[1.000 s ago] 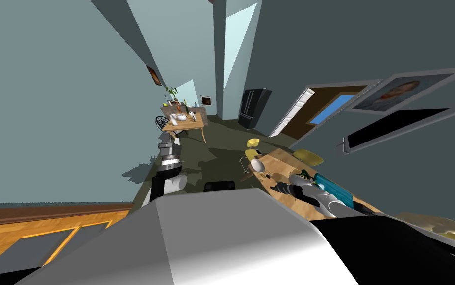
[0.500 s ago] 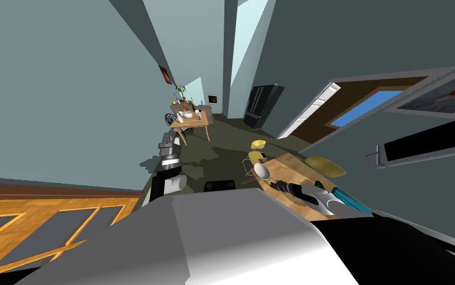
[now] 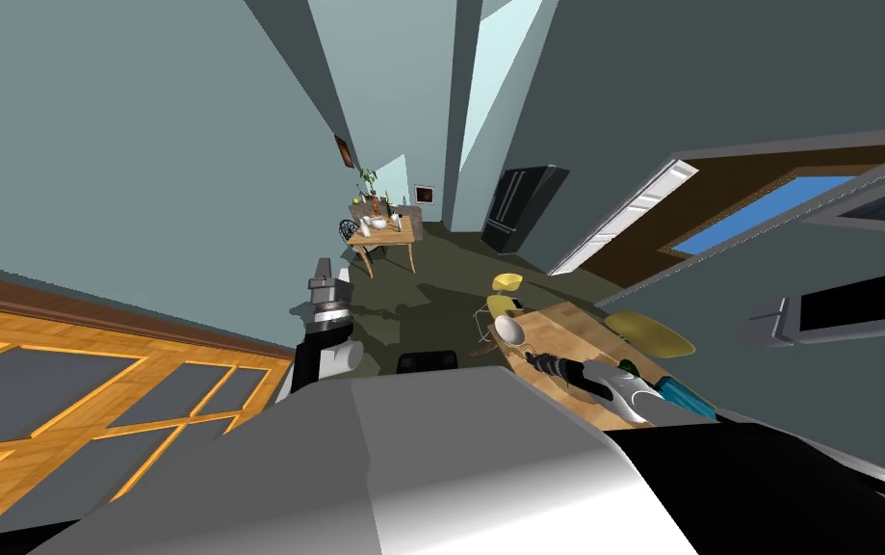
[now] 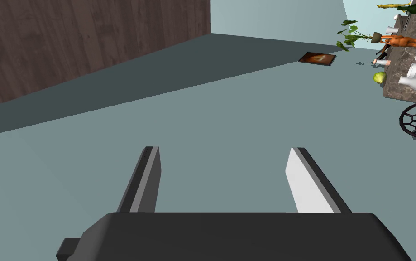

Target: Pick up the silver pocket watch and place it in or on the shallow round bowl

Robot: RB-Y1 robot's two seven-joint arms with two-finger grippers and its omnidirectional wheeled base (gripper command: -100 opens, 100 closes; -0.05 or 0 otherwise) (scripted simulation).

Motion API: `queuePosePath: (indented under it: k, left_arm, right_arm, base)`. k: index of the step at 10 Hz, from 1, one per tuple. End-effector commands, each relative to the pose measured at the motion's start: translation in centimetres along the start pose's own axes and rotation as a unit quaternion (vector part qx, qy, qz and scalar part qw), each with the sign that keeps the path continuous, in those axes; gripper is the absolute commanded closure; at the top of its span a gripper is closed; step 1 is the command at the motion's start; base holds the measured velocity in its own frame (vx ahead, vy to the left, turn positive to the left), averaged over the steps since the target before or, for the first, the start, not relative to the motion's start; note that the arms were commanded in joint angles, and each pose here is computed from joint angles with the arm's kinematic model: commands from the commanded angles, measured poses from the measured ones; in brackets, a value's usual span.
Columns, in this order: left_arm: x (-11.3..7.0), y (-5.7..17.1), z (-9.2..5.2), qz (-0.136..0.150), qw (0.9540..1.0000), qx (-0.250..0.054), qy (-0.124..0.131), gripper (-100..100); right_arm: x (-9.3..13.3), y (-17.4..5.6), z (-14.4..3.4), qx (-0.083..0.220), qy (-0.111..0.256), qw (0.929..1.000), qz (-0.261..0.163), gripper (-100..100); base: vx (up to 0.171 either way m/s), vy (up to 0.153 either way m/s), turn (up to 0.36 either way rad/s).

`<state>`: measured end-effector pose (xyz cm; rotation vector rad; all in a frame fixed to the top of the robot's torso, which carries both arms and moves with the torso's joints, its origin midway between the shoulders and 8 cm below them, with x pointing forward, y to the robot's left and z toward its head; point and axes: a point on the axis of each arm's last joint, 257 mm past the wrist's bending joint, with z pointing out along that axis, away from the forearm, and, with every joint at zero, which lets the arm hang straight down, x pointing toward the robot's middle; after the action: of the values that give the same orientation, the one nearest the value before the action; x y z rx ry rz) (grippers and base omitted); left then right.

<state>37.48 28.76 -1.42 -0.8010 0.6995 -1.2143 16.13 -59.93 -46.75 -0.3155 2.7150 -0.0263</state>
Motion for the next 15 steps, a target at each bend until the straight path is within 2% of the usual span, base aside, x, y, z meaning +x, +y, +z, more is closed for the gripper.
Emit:
queuePosePath:
  k: [1,4,6,8,9,10,12,13,14,15]
  left_arm:
    - [0.0,0.0,0.0,0.000,1.0000,0.000,0.000,0]
    - [0.0,0.0,0.0,0.000,1.0000,0.000,0.000,0]
    - [0.0,0.0,0.0,0.000,1.0000,0.000,0.000,0]
    - [0.0,0.0,0.0,0.000,1.0000,0.000,0.000,0]
    - [0.0,0.0,0.0,0.000,1.0000,0.000,0.000,0]
    - [0.0,0.0,0.0,0.000,1.0000,0.000,0.000,0]
    - [0.0,0.0,0.0,0.000,1.0000,0.000,0.000,0]
    - [0.0,0.0,0.0,0.000,1.0000,0.000,0.000,0]
    - [0.0,0.0,0.0,0.000,1.0000,0.000,0.000,0]
    - [0.0,0.0,0.0,0.000,1.0000,0.000,0.000,0]
  right_arm:
    - [0.0,0.0,0.0,0.000,0.000,1.0000,0.000,100]
    - [0.2,-0.2,-0.1,0.003,0.002,1.0000,0.000,100]
    - [-0.6,-0.7,-0.8,0.000,-0.001,1.0000,-0.001,-100]
    - [-0.6,-0.9,-0.9,0.002,0.000,1.0000,-0.002,-100]
    - [-0.6,-0.8,-0.9,0.001,-0.001,1.0000,-0.001,0]
    - [-0.2,-0.3,-0.1,0.002,-0.002,1.0000,0.003,-100]
    - [0.4,0.5,0.9,0.004,-0.003,0.9999,0.009,-100]
    - [0.2,0.3,0.7,0.002,-0.003,1.0000,0.007,-100]
    - [0.3,0.3,0.8,0.003,-0.003,1.0000,0.007,100]
    - [0.3,0.5,0.9,0.001,-0.003,1.0000,0.007,100]
  base:
    - [-0.008,-0.009,-0.013]
    - [-0.002,-0.001,-0.003]
    - [0.012,0.016,-0.023]
    - [0.030,0.059,-0.025]
    - [0.003,0.007,0.001]
    - [0.002,-0.024,0.068]
    - [-0.001,-0.053,0.062]
    - [-0.002,-0.028,0.016]
    - [0.000,0.000,0.000]
    - [0.000,0.000,0.000]
